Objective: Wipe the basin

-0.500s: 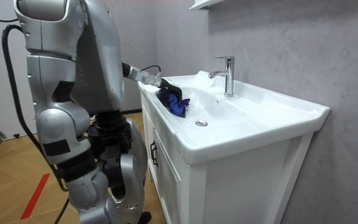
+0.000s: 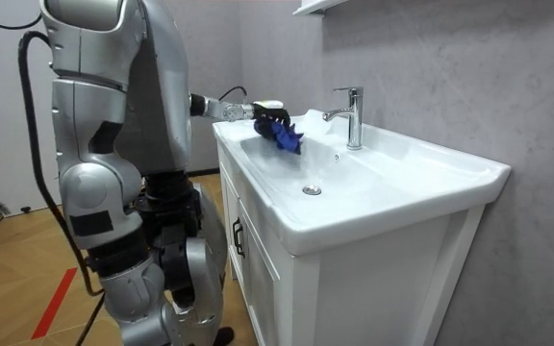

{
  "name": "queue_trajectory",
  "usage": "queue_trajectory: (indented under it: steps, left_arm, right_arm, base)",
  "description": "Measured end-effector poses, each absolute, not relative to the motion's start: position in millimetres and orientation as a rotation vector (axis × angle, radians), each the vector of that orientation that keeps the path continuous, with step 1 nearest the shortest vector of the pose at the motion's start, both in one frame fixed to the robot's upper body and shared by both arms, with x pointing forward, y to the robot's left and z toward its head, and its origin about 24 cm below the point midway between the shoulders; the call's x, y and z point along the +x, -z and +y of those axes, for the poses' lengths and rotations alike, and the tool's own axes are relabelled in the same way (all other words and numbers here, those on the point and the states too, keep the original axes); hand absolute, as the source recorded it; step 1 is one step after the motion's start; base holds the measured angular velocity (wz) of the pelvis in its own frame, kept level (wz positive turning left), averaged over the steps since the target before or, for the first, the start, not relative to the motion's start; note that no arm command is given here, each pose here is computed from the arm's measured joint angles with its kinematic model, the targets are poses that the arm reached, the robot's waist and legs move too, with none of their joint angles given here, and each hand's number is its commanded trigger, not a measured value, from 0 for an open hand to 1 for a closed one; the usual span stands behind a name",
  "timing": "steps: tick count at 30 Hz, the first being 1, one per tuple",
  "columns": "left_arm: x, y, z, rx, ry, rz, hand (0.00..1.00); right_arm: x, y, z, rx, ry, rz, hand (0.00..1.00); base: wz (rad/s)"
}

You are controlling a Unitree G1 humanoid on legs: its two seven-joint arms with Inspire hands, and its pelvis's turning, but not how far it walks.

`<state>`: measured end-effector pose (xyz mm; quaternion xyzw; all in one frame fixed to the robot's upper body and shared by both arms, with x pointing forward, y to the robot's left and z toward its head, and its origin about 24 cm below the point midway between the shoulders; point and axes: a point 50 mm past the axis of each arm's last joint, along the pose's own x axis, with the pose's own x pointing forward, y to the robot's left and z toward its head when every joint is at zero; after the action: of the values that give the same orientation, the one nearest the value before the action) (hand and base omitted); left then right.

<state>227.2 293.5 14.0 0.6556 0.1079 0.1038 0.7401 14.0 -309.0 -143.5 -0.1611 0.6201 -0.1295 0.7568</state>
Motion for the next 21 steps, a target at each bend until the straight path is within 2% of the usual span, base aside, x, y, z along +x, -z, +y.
queue_trajectory:
  steps: [7, 21]
  left_arm:
    - [245, -43, 285, 1.436, -0.334, 0.038, 1.00]
    - [244, -46, 285, 1.415, -0.375, -0.008, 1.00]
  right_arm:
    - [13, 146, -303, -0.345, 0.240, 1.348, 0.00]
    - [5, 148, -299, -0.318, 0.238, 1.369, 0.00]
  base:
    - [-0.05]
    - [-0.03]
